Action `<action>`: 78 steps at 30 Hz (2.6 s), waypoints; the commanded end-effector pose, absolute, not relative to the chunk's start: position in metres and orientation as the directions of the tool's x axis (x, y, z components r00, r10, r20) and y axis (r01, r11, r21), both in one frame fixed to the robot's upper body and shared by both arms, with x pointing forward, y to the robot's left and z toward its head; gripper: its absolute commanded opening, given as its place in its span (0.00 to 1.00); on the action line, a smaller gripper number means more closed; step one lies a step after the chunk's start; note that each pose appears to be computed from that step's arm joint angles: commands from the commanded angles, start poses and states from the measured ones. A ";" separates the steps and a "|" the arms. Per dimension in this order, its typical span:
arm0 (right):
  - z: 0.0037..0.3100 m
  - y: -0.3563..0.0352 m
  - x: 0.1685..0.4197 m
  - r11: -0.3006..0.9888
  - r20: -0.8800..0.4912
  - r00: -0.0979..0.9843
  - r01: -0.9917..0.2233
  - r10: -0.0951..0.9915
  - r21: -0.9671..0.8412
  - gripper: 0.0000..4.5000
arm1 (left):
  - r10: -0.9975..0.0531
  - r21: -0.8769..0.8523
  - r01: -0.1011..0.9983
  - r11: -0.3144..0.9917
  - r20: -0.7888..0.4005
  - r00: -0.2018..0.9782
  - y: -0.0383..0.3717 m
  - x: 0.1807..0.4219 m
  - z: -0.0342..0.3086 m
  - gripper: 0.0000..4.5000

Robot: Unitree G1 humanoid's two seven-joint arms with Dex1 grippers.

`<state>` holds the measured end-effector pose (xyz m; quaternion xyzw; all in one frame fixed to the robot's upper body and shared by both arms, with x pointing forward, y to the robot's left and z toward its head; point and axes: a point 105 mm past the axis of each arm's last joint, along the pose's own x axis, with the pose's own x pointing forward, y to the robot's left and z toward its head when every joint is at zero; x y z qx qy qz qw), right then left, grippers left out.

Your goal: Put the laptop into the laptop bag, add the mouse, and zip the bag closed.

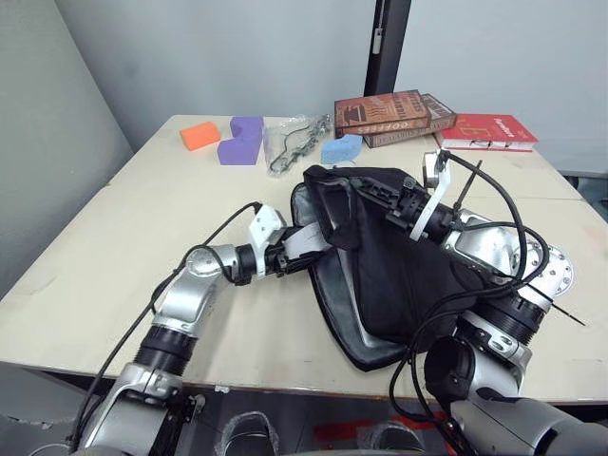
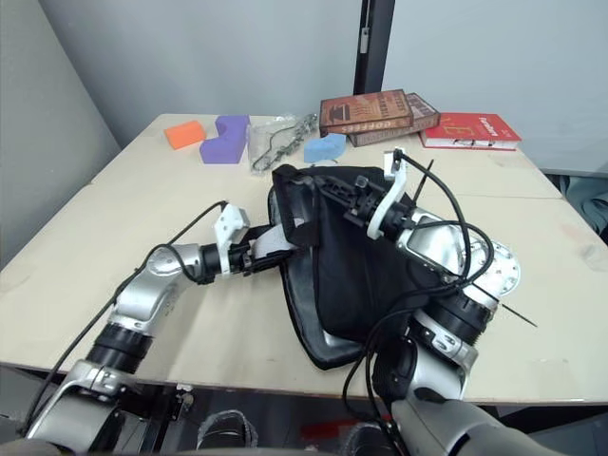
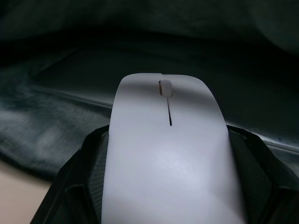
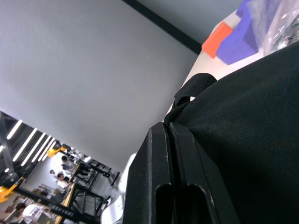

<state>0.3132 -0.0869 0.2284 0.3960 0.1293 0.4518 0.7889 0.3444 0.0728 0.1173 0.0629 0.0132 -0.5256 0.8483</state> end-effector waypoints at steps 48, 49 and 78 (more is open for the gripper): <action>0.252 -0.070 0.283 0.165 0.224 0.488 -0.632 0.844 0.757 0.00 | -0.941 0.121 0.943 0.311 -0.096 0.323 -0.001 0.356 0.116 0.99; 0.252 -0.070 0.283 0.164 0.224 0.488 -0.632 0.844 0.758 0.00 | -0.941 0.120 0.942 0.315 -0.092 0.326 0.003 0.354 0.117 0.99; 0.207 -0.056 0.304 0.432 -0.074 0.468 -0.728 0.881 0.533 0.00 | -0.648 0.133 0.672 0.728 -0.183 0.739 0.230 0.319 0.152 0.99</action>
